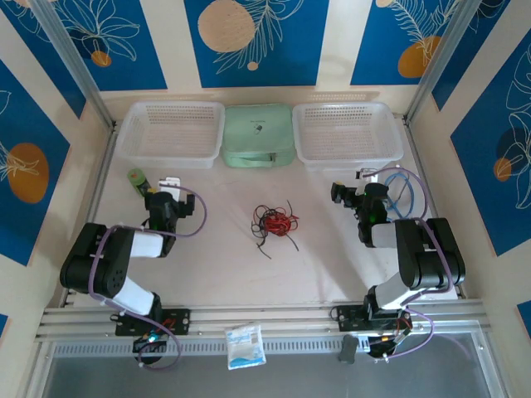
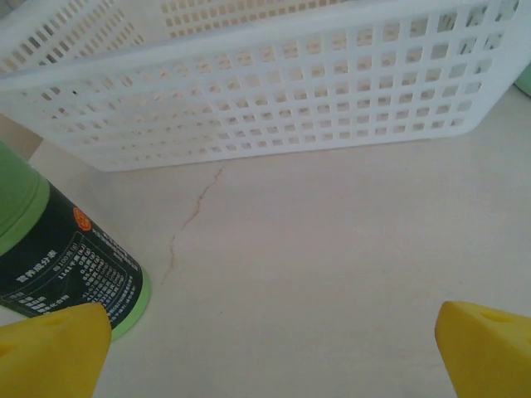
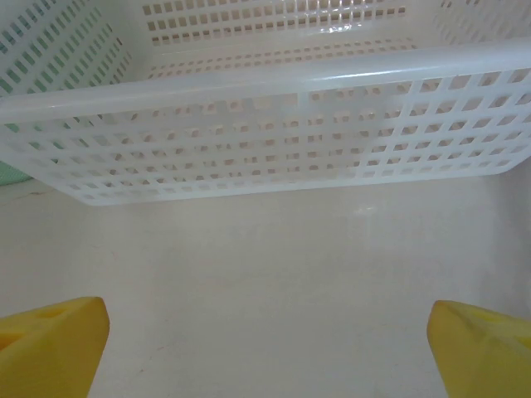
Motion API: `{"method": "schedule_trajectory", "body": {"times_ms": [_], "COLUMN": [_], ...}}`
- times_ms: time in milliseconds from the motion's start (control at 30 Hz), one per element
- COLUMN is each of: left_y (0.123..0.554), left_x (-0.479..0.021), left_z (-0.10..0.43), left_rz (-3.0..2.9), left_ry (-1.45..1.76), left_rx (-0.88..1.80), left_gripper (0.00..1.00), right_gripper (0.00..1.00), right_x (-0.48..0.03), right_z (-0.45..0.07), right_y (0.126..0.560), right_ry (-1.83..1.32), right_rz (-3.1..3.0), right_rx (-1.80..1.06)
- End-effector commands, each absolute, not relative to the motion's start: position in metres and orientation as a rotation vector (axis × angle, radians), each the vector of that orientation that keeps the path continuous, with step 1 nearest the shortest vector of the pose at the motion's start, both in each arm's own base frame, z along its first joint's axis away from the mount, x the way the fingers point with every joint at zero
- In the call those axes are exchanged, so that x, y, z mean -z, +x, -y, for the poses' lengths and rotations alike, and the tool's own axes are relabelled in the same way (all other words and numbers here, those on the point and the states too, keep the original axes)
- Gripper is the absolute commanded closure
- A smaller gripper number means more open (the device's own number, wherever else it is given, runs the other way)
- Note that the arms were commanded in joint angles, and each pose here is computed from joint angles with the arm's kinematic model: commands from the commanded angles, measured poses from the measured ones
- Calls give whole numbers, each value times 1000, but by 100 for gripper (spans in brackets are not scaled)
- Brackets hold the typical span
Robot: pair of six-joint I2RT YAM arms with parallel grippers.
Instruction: Untangle the cables
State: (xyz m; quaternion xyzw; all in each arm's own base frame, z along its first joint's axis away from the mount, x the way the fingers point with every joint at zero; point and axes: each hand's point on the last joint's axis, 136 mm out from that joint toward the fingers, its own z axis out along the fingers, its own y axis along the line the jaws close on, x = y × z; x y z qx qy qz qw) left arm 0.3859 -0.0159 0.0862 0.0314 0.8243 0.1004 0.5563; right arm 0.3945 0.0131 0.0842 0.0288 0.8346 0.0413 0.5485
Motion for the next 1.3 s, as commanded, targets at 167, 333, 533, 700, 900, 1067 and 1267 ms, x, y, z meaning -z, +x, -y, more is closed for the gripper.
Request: {"method": "schedule_trajectory", "body": {"times_ms": [167, 333, 533, 700, 900, 1067, 1267], "left_y": [390, 380, 371, 393, 393, 392, 368], "left_x": [-107, -105, -107, -97, -97, -97, -147], "left_z": [9, 14, 17, 16, 10, 8, 3], "left_rz": [-1860, -1765, -1740, -1859, -1864, -1866, -1751], "left_ry": [16, 46, 52, 58, 27, 13, -27], "left_rx": [-223, -204, -177, -181, -180, -185, -262], "left_gripper": [0, 0, 0, 0, 0, 0, 1], "right_gripper": [1, 1, 1, 1, 1, 1, 3], "right_x": [-94, -94, -94, -94, -95, -102, -167], "right_z": [-13, -12, -12, -12, -12, -11, -32], "right_y": [397, 397, 396, 397, 397, 396, 375], "right_ry": [73, 74, 75, 73, 74, 85, 53], "right_rz": [-1936, -1938, -1938, -1938, -1937, -1935, -1964], "right_rx": [-95, -97, -98, -99, -102, -74, 61]}}
